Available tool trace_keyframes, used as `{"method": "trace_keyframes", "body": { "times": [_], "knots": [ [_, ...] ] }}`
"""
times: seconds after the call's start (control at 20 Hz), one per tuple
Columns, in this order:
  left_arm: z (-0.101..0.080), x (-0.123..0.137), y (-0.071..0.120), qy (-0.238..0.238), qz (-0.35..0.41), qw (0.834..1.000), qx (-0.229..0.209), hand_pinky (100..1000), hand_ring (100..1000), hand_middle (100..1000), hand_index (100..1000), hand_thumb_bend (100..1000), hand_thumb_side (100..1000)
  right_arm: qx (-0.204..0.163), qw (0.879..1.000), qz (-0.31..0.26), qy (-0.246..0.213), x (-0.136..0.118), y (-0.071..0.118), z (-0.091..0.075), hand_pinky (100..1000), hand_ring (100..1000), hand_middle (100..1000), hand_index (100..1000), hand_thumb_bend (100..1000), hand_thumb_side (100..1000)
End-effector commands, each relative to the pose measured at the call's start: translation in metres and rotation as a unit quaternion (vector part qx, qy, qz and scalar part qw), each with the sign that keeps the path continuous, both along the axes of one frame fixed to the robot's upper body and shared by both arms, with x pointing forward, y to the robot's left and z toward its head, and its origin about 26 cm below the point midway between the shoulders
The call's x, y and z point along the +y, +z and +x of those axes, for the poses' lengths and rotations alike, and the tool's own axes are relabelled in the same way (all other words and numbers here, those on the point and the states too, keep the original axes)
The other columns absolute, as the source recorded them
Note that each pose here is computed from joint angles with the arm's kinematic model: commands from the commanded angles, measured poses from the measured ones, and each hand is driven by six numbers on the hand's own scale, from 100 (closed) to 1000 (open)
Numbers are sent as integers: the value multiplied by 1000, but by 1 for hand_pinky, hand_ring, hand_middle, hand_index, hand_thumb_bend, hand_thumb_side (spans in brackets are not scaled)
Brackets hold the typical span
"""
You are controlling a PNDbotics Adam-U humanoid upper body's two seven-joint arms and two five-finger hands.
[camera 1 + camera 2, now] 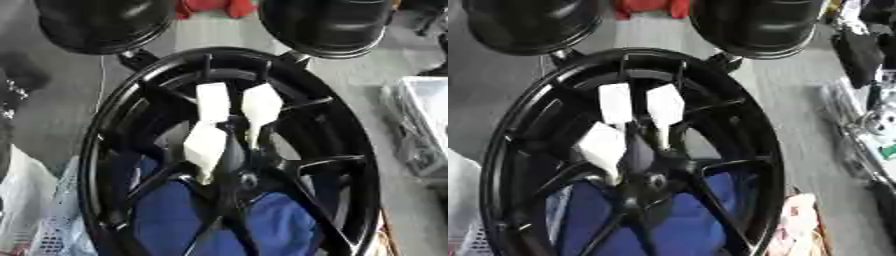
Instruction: Pull the pin out of the wheel hub.
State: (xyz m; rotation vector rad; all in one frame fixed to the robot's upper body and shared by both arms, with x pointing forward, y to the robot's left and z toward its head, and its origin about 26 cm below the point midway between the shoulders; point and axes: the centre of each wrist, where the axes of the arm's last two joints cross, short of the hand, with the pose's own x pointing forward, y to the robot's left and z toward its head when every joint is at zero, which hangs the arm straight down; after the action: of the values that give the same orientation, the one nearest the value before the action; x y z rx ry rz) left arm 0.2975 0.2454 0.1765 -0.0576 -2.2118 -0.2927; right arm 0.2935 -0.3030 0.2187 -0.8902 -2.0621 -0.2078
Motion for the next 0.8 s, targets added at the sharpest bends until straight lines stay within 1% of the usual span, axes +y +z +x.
{"method": "trace_keyframes", "body": {
  "times": [0.05,0.45,0.55,0.7,0.8],
  "knots": [
    [-2,1,7,0,-1,1000,-14,839,713,634,772,100,711,-10,999,-1,-39,-1,10,-2,479,644,684,580,100,466],
    [-2,1,8,-1,-2,1000,-15,838,712,634,772,100,710,-6,999,-1,-40,-1,9,-3,479,645,685,581,100,469],
    [-2,1,8,-2,-1,1000,-14,838,712,634,772,100,711,-3,999,-5,-43,-2,10,-3,481,647,687,582,100,458],
    [-2,1,7,-2,1,1000,-13,838,712,634,772,100,712,8,998,-27,-55,-3,16,-3,486,650,690,587,100,428],
    [-2,1,7,-3,2,1000,-12,838,712,634,772,100,712,25,996,-52,-65,-3,23,-2,491,653,693,592,100,407]
  ]
}}
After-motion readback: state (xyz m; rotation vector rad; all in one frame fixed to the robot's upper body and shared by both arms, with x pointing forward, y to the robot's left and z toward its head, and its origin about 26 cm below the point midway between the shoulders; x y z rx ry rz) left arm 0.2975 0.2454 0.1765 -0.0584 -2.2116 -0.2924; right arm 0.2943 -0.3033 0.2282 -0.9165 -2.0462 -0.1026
